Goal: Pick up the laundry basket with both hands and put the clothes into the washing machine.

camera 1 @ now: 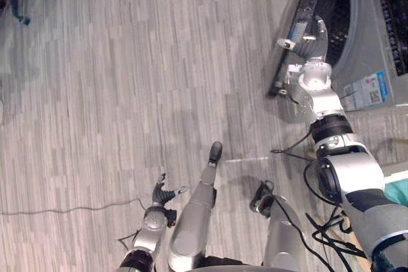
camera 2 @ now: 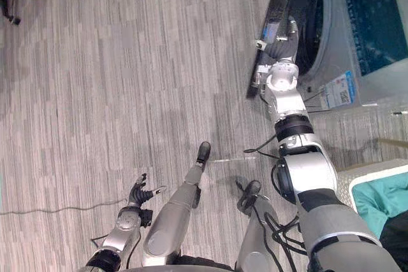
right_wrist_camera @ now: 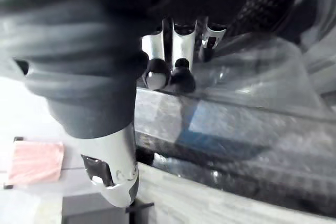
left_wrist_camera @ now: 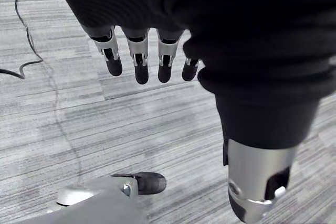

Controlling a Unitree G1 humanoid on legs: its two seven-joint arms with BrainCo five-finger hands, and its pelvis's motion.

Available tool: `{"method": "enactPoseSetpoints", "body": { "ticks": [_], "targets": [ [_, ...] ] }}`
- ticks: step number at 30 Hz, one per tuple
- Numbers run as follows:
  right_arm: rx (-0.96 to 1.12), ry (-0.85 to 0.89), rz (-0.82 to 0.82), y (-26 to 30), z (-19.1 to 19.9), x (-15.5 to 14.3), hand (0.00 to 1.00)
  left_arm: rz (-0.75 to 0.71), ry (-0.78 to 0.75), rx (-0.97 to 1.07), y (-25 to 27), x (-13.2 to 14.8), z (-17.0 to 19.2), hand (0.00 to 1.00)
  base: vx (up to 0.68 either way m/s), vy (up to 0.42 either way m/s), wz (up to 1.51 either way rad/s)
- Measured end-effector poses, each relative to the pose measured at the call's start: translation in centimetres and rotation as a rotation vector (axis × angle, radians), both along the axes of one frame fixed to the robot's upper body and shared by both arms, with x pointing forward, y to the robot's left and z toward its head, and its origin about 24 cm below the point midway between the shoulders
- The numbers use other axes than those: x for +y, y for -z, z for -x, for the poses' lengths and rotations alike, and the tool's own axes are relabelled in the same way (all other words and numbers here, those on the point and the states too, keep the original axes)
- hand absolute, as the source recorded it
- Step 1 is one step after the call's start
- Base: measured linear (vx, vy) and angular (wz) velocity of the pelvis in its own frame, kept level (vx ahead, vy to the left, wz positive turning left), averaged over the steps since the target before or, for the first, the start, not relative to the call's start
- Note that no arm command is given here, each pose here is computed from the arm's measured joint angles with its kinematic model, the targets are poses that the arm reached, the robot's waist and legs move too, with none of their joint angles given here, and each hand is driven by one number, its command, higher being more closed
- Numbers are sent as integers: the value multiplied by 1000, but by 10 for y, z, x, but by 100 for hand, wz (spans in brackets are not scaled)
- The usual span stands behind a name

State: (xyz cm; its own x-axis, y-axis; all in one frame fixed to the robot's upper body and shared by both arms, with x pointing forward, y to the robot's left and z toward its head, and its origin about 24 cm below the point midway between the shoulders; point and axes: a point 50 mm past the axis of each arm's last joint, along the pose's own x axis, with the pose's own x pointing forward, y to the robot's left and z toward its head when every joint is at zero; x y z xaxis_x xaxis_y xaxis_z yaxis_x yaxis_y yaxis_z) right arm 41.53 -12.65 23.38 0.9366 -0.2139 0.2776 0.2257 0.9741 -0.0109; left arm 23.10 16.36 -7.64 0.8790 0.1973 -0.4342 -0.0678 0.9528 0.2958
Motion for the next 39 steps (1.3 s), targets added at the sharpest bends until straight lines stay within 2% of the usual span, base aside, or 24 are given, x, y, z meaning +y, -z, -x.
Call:
{"method": "enactPoseSetpoints", "body": {
  "ticks": [2, 5, 8, 13, 16, 20, 24, 26, 29, 33, 35, 39],
  "targets": [
    [-153, -152, 110, -38, 9, 45, 0, 2, 31, -61, -12, -8, -12, 0, -11, -163, 51],
    [-379, -309, 185, -91, 34, 94, 0, 12, 54, -125, -25, -16, -21, 0, 18, -172, 54],
    [-467, -351, 198, -103, 47, 103, 0, 29, 50, -139, -27, -18, -22, 0, 32, -129, 35],
    [-423, -320, 254, -70, 43, 77, 0, 37, 58, -173, -36, -23, -32, 0, -8, -1, -61],
    [-324, -298, 280, -13, 48, 46, 0, 26, 71, -237, -54, -24, -49, 0, -49, 43, -89],
    [-103, -333, 320, 77, 70, 21, 0, -25, 101, -404, -104, -21, -88, 0, -68, 20, -85],
    [-13, -365, 380, 113, 91, 9, 0, -116, 103, -592, -170, -10, -127, 0, -43, -27, -73],
    [67, -371, 351, 137, 102, 1, 0, -235, 55, -669, -212, 18, -148, 0, -1, -49, -57],
    [142, -342, 298, 161, 122, -14, 0, -403, -33, -759, -272, 58, -160, 0, 21, -21, -36],
    [118, -325, 248, 167, 149, -21, 0, -538, -148, -874, -332, 85, -159, 0, 31, 22, -52],
    [74, -334, 206, 163, 167, -17, 0, -584, -180, -902, -350, 88, -157, 0, 14, 60, -70],
    [-26, -320, 138, 146, 191, -14, 0, -592, -269, -961, -378, 100, -151, 0, 2, 38, -55]
  ]
}}
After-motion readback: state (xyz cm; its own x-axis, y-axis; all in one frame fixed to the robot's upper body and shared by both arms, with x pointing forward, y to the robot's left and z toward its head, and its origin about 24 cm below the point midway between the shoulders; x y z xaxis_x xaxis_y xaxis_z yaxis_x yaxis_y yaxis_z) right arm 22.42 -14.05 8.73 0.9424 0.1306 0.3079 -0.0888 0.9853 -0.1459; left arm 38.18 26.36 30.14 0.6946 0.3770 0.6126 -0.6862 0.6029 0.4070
